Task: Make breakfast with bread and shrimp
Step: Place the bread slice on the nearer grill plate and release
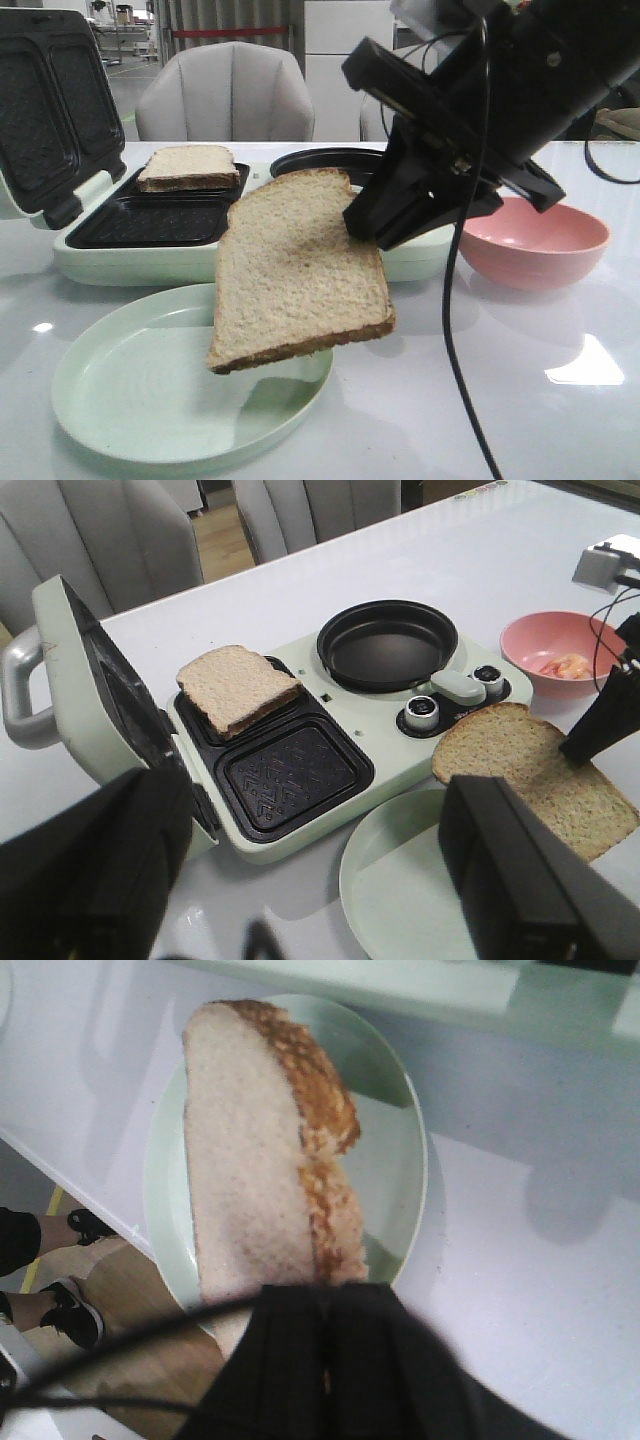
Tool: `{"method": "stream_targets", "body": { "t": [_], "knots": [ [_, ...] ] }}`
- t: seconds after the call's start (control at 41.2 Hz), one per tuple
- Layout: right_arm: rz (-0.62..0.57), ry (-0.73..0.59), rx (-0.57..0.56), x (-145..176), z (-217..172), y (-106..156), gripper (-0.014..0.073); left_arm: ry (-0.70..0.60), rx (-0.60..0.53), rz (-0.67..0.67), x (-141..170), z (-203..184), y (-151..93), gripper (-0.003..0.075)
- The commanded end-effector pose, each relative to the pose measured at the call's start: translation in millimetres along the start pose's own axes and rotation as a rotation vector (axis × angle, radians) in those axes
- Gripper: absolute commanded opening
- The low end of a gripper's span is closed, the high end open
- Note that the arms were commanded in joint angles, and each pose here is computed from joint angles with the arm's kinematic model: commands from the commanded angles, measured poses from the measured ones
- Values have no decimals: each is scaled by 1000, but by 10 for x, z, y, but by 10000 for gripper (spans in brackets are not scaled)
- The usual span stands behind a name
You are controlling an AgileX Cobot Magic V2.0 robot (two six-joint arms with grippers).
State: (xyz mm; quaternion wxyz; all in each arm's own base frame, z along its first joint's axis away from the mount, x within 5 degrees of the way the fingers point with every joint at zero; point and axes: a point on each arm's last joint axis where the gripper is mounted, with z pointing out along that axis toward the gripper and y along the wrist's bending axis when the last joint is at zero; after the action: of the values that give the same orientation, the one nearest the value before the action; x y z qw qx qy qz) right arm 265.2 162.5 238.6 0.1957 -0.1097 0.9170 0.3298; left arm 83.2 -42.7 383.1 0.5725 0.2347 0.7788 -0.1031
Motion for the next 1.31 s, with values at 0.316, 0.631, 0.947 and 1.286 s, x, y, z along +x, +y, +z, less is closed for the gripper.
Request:
{"method": "stream_targets", "body": {
  "t": [0.316,0.631,0.947,1.286],
  "knots": [
    [-48,-209,-123,-578,-309,412,-23,-110,-4,-9,-151,-49,10,564],
    [15,-182,-257,-1164,153,464,-23,-110,-4,-9,-151,-49,10,564],
    [94,-156,-393,-1529,672,419,-23,-110,-4,-9,-151,-49,10,564],
    [125,-87,-391,-1458,1055,339,50,-110,-5,-7,-151,-49,12,564]
  ]
}}
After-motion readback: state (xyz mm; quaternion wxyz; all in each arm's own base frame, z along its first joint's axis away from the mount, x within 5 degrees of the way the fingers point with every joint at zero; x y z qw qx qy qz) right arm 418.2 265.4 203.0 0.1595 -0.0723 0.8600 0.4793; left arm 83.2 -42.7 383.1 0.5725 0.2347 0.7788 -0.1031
